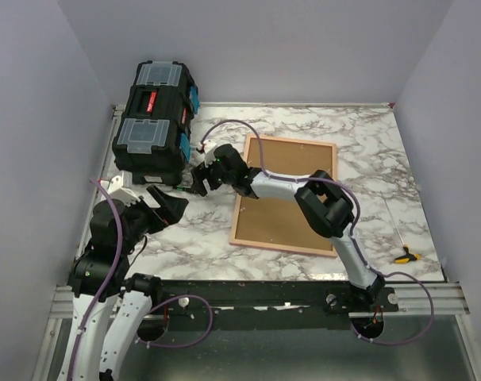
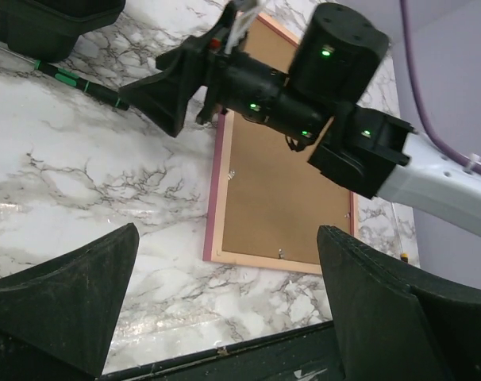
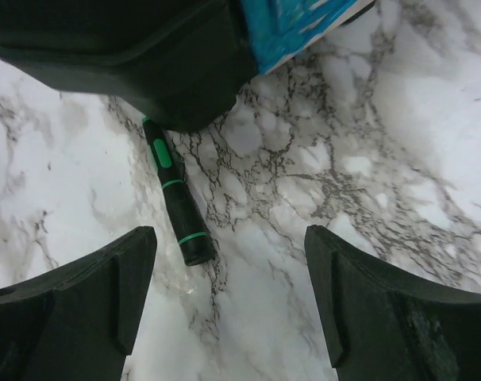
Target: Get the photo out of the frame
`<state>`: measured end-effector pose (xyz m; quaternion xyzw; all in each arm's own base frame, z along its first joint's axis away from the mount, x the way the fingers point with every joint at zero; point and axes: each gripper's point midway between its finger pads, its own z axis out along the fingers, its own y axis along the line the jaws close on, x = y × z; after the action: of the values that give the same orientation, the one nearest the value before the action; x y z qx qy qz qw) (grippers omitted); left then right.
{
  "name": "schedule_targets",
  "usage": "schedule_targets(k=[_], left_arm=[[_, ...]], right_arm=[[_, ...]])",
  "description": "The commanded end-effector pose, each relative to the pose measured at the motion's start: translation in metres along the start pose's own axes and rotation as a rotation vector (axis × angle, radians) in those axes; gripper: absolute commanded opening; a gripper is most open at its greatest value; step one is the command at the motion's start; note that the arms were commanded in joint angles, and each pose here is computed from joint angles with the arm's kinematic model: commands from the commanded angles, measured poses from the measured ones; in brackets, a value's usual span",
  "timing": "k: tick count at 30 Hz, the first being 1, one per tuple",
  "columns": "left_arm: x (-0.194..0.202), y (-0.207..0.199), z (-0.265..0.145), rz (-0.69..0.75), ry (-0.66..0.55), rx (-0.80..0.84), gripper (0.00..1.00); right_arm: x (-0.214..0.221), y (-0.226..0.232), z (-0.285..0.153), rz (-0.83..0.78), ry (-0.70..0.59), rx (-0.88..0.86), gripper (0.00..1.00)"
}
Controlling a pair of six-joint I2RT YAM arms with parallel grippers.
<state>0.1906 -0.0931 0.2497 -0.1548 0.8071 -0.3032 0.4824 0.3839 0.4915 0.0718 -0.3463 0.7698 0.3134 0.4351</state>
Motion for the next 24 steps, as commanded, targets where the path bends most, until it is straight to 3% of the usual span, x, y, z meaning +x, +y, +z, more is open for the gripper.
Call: schedule_targets(k=[1,9,15,20,24], left_arm=[[0.001,-0.013,-0.022,0.065,0.018,0.051,0.99],[-0.004,-0.014,-0.029,0.106,-0.006,0.050,0.99],[0.002,-0.006,-0.032,0.112,0.003,0.025,0.98],[-0.002,0.008,-0.035,0.121,-0.036,-0.043,0.99],[-0.012,0.045,-0.037,0.115,-0.114,-0.231,0.98]], right_arm=[[0.033,0.030,0.022,-0.113,0.096,-0.087,0.81],[0.101,0.048,0.042,-0.261,0.232,0.170,0.47],[0.135,0.060,0.004,-0.285,0.269,0.223,0.01],[0.142,0.119,-0.053,-0.257,0.288,0.090,0.01],[0.130,0.164,-0.117,-0.004,0.235,-0.095,0.01]])
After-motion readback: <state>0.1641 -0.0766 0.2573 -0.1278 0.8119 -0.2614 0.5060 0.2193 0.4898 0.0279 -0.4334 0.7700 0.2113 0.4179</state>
